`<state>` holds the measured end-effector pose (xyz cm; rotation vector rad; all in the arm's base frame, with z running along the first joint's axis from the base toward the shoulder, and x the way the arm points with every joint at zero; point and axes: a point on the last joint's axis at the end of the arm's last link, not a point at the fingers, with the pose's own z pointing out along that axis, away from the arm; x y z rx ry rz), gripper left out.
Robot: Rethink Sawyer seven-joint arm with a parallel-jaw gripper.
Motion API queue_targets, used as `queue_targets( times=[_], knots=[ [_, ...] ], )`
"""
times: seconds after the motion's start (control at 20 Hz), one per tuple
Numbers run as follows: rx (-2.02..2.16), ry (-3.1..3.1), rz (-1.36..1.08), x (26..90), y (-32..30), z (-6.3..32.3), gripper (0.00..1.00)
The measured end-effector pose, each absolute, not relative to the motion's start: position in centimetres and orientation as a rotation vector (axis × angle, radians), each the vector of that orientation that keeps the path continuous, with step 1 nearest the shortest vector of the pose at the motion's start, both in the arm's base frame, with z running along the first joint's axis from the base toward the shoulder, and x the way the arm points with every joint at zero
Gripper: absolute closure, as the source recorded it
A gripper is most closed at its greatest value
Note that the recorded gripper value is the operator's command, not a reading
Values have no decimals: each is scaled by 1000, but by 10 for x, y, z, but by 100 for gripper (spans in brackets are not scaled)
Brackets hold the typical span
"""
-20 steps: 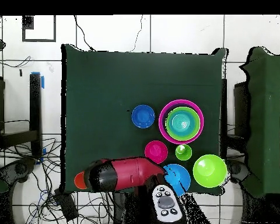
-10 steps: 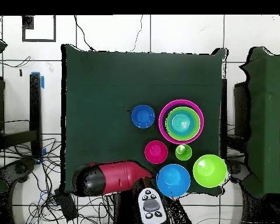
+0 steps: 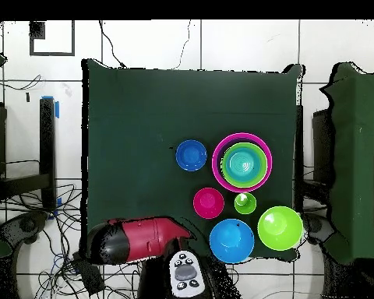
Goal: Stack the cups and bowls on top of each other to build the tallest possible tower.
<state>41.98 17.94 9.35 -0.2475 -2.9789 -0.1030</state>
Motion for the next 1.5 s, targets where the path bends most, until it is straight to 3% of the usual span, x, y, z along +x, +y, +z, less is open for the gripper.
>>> queue_targets(
  times=[1.5],
  knots=[
    [-265, -2946, -128, 379, 196, 32, 0]
  ],
)
